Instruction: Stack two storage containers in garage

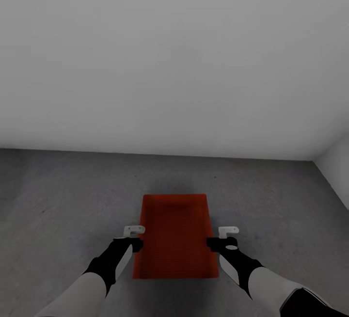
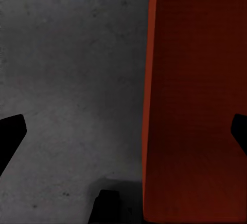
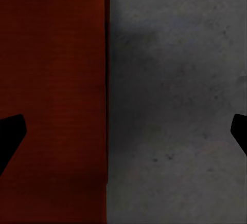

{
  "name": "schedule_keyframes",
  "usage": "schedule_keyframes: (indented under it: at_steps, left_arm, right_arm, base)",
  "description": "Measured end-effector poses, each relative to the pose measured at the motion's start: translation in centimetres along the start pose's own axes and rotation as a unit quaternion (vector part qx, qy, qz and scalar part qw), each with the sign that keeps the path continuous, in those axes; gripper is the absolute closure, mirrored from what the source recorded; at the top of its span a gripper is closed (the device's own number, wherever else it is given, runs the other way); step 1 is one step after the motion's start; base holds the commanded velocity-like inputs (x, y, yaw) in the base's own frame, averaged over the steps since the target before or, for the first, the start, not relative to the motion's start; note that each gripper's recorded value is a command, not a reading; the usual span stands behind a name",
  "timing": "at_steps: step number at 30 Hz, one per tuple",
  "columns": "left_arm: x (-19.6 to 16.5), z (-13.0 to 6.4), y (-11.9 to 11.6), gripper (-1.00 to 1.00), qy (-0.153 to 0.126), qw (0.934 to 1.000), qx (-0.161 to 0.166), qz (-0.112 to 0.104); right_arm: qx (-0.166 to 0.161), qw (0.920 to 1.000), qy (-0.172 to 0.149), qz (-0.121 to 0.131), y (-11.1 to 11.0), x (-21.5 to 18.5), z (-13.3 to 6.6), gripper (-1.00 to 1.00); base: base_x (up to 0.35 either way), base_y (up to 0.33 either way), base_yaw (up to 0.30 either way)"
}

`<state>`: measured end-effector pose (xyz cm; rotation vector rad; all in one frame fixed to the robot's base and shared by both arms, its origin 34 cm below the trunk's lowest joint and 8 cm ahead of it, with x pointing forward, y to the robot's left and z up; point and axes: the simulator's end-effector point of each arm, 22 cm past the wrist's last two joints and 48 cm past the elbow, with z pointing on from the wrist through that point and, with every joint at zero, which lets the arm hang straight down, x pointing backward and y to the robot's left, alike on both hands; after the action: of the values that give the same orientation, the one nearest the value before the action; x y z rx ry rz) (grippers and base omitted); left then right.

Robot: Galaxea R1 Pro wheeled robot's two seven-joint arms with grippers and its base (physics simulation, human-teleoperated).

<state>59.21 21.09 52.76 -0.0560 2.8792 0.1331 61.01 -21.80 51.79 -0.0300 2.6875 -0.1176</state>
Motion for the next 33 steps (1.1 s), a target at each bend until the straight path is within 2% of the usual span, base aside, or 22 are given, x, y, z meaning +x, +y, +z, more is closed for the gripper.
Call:
schedule_keyframes:
  at_steps: [33]
  left_arm:
    - [-0.6,-4.3,0.3,-1.00,0.000,1.0000,0.000,0.000]
  right_arm:
    - [-0.002,1.0000,0.000,-0.002,-0.2,-1.5,-4.1,-1.00]
  base:
    - [0.000,0.000,0.000]
